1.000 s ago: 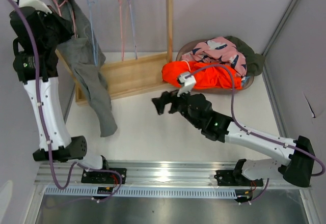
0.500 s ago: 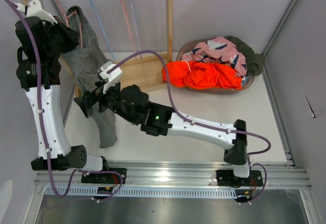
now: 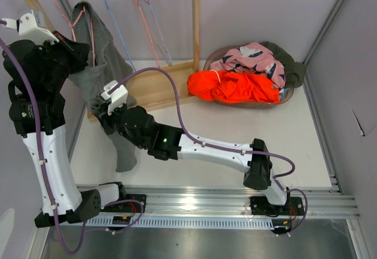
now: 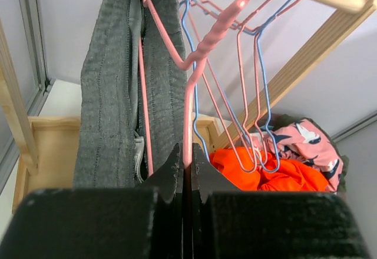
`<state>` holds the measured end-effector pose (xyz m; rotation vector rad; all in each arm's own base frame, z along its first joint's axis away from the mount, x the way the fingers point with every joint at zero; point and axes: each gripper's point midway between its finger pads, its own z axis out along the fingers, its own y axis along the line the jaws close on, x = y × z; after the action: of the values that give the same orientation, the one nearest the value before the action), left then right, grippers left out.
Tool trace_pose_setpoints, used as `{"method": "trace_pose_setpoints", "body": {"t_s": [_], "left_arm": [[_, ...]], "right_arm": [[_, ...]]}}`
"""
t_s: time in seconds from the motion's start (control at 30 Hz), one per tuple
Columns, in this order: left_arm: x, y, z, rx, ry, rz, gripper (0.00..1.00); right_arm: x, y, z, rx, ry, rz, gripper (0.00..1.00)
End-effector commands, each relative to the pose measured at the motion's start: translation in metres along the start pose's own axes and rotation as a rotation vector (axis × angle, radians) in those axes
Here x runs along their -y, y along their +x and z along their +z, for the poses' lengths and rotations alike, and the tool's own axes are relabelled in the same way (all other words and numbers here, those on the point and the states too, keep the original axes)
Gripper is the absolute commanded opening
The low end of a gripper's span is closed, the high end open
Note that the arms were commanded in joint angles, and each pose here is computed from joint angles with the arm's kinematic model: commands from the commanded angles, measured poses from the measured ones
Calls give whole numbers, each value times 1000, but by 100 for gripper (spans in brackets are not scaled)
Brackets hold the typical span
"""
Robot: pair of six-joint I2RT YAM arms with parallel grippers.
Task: Remove the shorts from the hanger
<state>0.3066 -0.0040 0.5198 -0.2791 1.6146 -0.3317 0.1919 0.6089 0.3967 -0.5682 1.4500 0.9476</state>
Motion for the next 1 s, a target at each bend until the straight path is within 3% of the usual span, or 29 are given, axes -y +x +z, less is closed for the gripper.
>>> {"method": "trace_pose_setpoints", "body": {"t_s": [0.0,0.07,0.1,0.17,0.2,0.33,0.43,0.6,0.73,0.87,0.97], "left_arm": [[17,-33,-8,123,54,26,0],[18,-46,-11,151,41,47,0],[14,-46,-6,146,26,50,0],[12,-55,-8,169,4,64,0],[10,-56,-4,167,-8,64,0],[8,-60,-2,176,-18,67,0],[10,-53,-3,166,-2,58,0],[5,-48,-8,169,-22,62,0],[4,-74,-19,226,-74,84,0],[14,-75,-19,223,-21,74,0],[15,-74,-19,217,-16,69,0]], "right_arm": [[-6,7,-16,3,20,3,0],[-9,19,-38,-26,34,9,0],[-6,68,-54,-111,48,-23,0],[-17,90,-89,-148,70,6,0],[-8,135,-111,-229,93,-27,0],[-8,184,-169,-324,139,66,0],[-1,183,-172,-313,177,94,0],[14,165,-139,-270,193,-8,0],[22,198,-140,-315,226,-51,0],[41,240,-163,-377,288,-33,0],[51,244,-165,-379,321,-22,0]]}}
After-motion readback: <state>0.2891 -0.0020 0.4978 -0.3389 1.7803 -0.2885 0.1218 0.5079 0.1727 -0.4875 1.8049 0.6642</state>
